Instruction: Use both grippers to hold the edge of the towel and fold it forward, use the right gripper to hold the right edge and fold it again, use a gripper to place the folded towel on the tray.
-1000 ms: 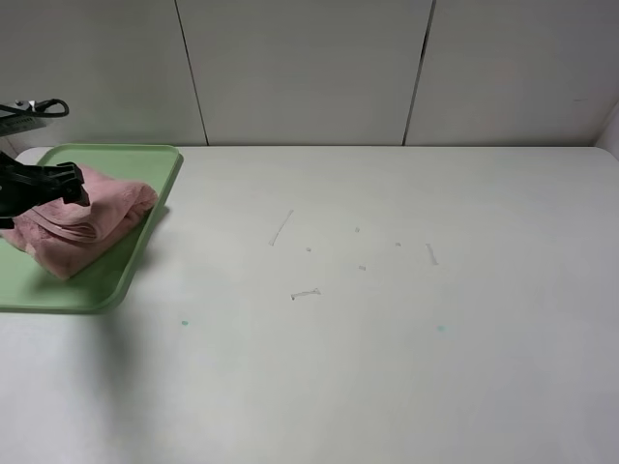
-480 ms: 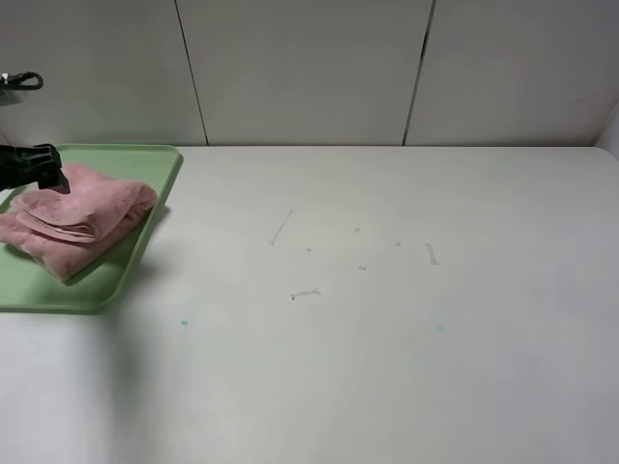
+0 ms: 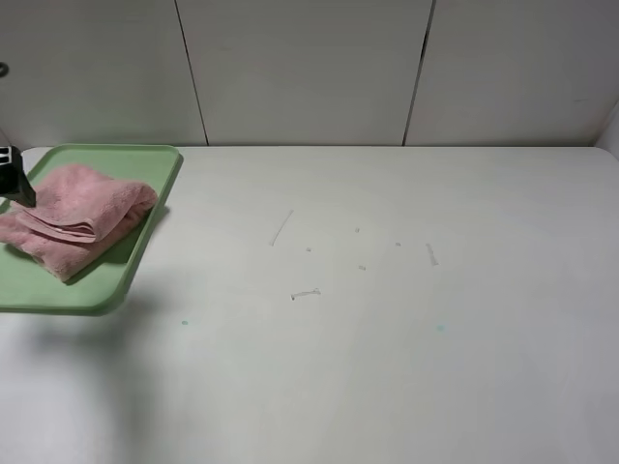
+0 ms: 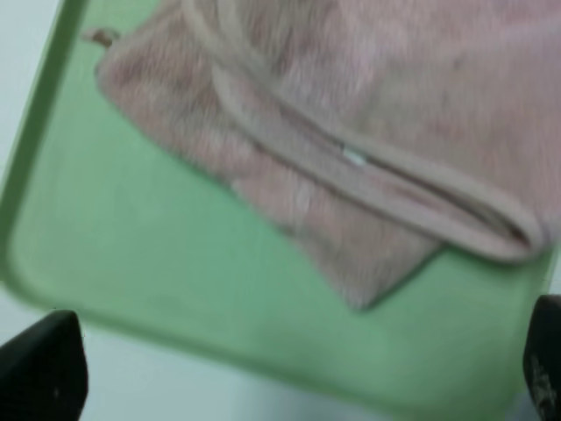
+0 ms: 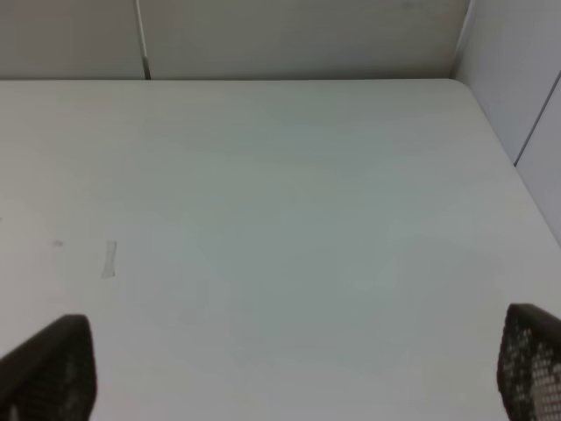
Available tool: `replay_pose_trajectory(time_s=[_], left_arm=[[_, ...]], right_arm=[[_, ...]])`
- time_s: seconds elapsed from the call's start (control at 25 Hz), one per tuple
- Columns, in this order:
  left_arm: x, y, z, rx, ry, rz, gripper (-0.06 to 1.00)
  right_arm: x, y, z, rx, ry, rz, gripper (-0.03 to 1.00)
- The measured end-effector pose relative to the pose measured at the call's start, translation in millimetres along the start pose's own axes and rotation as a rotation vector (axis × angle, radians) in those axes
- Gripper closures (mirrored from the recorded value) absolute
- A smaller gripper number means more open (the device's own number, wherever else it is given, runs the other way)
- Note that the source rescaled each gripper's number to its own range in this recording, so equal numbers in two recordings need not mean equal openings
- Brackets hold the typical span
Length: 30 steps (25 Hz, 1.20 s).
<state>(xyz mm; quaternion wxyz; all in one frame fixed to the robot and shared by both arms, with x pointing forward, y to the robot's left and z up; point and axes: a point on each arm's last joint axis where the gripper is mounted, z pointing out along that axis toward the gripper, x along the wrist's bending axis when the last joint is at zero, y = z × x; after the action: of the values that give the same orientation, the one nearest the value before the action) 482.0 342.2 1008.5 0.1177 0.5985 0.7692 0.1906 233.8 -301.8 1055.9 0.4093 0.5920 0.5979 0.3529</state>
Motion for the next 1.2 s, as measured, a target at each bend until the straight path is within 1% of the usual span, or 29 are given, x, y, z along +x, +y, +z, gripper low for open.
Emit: replay_pose_trajectory(time_s=[0.28,0.44,0.72,0.88,0.96,1.2], left_arm=[[5.1,-23.7,-43.5,0.069,-0.01,0.016,-0.05],[10.0,-40.8,-71.4,0.082,-0.003,0.017,-0.05],[18.3,-75.2,-115.6,0.065,0.002,0.024,-0.05],[20.0,-93.9,-136.1,0.016,-0.026,0.036,-0.05],[19.7,-103.5,-145.3,-0.012,-0.052,0.044,-0.05],[19.4,-126.9,-168.9,-0.159,-0.114,0.055,-0.05]], right_arm=[[0.0,0.0,0.0,0.0,0.0,0.0,-0.03],[0.0,0.0,0.0,0.0,0.0,0.0,-0.03],[0.0,0.0,0.0,0.0,0.0,0.0,-0.03],[0.0,0.0,0.0,0.0,0.0,0.0,-0.03],[0.0,0.0,0.0,0.0,0.0,0.0,-0.03],[0.0,0.0,0.0,0.0,0.0,0.0,-0.03]])
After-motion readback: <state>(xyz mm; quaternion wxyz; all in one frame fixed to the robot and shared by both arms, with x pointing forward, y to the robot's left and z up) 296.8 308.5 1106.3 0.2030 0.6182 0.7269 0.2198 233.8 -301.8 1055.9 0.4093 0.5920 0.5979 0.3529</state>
